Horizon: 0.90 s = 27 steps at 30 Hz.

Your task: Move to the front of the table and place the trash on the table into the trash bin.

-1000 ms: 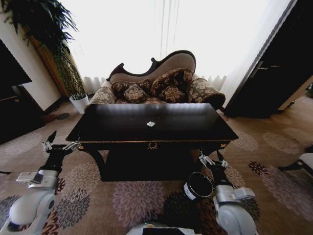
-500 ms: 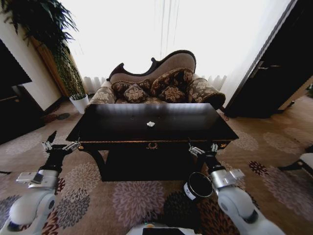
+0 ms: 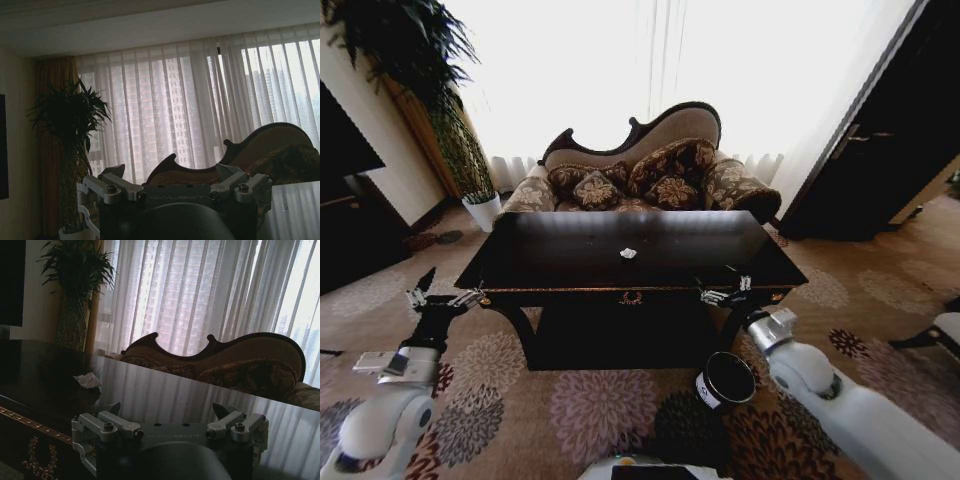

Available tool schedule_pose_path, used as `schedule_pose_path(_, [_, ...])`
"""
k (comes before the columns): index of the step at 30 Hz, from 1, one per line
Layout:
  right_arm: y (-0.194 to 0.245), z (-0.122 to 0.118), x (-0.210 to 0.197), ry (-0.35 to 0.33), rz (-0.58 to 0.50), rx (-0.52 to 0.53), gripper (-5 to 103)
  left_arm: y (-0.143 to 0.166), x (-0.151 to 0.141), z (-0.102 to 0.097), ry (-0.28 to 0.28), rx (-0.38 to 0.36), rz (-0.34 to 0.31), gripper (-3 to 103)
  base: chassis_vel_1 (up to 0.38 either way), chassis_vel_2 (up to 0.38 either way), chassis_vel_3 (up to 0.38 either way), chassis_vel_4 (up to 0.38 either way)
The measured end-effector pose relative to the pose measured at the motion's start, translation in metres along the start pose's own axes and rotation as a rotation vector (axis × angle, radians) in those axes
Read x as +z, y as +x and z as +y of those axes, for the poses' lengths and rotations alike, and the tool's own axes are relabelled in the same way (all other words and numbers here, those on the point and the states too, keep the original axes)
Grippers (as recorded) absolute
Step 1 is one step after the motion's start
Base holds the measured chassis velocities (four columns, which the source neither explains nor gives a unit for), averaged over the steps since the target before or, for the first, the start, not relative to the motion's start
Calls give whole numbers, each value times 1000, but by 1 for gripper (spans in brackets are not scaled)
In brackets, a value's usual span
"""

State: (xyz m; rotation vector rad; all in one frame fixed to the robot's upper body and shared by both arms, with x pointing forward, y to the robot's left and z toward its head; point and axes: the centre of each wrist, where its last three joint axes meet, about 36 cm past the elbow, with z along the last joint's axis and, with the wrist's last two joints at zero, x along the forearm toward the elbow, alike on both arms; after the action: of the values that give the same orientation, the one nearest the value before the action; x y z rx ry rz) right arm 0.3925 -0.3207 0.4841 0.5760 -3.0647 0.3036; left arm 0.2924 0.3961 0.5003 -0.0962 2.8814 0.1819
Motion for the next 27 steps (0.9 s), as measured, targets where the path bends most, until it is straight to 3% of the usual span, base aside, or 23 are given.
schedule_pose_path(8, [-36,-7,-9,-60,97,-69,100,0,0,0,0,0,0,100,0,0,0,0])
schedule_pose_path(17, [-81,-3,-25,-85,153,-129,100,0,0,0,0,0,0,100,0,0,0,0])
schedule_pose_path(27, [-130,17,-43,-41,157,-192,100,0,0,0,0,0,0,100,0,0,0,0])
